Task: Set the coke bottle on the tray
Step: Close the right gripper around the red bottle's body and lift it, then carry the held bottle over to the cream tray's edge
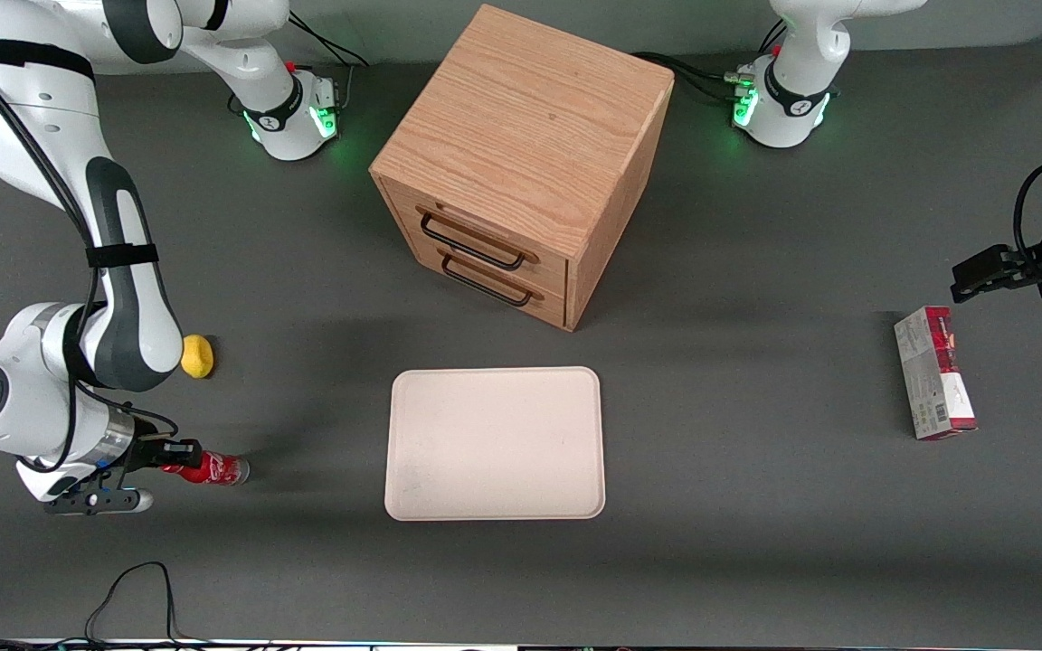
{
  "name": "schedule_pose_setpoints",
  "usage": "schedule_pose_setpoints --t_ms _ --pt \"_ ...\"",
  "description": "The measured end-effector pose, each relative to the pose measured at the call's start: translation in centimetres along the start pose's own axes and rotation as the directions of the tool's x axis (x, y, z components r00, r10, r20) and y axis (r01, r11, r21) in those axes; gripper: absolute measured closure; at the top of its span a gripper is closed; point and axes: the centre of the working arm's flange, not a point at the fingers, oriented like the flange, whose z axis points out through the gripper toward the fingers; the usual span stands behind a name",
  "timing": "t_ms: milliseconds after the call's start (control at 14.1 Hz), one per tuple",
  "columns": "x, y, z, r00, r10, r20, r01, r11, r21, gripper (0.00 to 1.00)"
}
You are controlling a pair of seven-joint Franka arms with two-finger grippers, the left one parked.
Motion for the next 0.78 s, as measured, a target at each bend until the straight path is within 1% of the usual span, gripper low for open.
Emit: schedule_pose_setpoints --t_ms 141,212,283,495,566,636,778 --pt "0.6 -0.5 -1.3 1.0 0.013 -0.023 -0.013 1.0 0.003 0.64" --pt "0.9 -0.9 -2.7 0.999 0.033 -0.027 -0.033 0.999 0.007 0.64" --pt "1.1 -1.2 -4.6 0.999 0.051 -0.016 -0.051 0.999 0.007 0.64" --pt "0.9 -2.2 -13.6 0.995 0.067 0.073 -0.066 0.998 -0.016 0.64" --pt "0.5 -2.4 -17.0 0.993 0.072 0.091 -0.071 0.997 -0.016 0.64" --pt "-0.1 -2.6 -20.3 0.992 0.083 0.096 -0.082 0.997 -0.015 0.64" --pt "-1.3 -3.5 -25.6 0.99 0.113 0.082 -0.113 0.994 -0.006 0.64"
